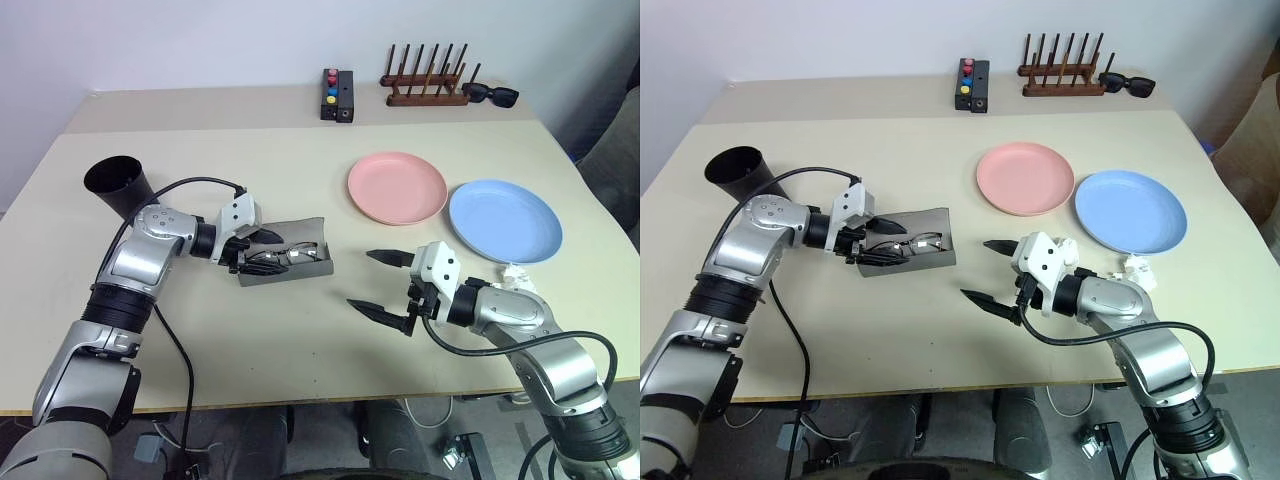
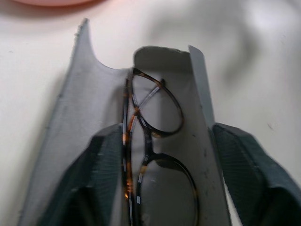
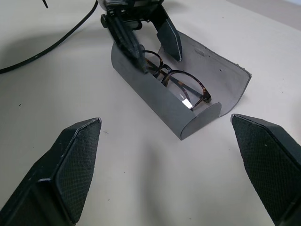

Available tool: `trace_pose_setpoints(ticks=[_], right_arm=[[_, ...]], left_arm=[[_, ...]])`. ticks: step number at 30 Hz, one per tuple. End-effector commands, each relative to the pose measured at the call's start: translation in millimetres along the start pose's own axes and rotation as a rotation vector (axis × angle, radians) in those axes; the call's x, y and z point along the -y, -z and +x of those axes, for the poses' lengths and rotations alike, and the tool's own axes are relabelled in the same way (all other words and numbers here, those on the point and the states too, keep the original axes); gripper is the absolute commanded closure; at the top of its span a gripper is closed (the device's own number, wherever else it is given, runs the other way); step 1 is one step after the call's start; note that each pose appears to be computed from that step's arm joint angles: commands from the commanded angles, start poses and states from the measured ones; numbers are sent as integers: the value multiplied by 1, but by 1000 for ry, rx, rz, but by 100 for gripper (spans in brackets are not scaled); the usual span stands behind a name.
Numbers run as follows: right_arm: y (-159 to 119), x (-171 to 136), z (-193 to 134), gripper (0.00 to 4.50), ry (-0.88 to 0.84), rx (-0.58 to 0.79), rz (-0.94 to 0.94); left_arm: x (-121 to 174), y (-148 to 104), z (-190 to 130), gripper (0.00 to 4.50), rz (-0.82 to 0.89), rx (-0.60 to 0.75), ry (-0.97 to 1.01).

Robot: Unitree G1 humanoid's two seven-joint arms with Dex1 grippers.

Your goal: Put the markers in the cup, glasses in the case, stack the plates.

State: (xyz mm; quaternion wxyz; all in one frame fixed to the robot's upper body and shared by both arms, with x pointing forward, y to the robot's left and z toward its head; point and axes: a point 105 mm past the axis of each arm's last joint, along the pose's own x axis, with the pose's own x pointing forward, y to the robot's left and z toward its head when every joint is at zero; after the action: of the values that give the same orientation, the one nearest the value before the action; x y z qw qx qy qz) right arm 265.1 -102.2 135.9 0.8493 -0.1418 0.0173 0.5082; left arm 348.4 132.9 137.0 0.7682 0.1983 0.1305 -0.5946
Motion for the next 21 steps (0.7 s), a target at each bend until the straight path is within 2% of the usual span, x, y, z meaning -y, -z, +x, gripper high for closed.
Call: trace_pose_setpoints(ticks=[1, 4, 5, 7, 9, 11, 16, 21], right_arm=[[-11, -1, 2, 0, -9, 42, -32], [-11, -1, 3, 0, -10, 42, -35], [-11, -1, 3, 0, -10, 42, -38], [-13, 1, 4, 0, -4, 49, -51], [-16, 4, 6, 0, 3, 55, -65], [-18, 7, 8, 0, 18, 67, -77], [-22, 11, 14, 0, 32, 92, -89], [-24, 11, 17, 0, 30, 98, -91]], left_arm=[[-14, -41, -17, 159, 37, 165, -61], [-23, -62, -28, 159, 54, 248, -114], [-28, -65, -31, 181, 58, 256, -141], [-39, -68, -40, 247, 66, 263, -217], [-50, -69, -47, 339, 74, 266, -296], [-61, -60, -50, 449, 85, 212, -380], [-74, -26, -42, 449, 124, 78, -494], [-52, -6, -22, 449, 109, 41, -374]])
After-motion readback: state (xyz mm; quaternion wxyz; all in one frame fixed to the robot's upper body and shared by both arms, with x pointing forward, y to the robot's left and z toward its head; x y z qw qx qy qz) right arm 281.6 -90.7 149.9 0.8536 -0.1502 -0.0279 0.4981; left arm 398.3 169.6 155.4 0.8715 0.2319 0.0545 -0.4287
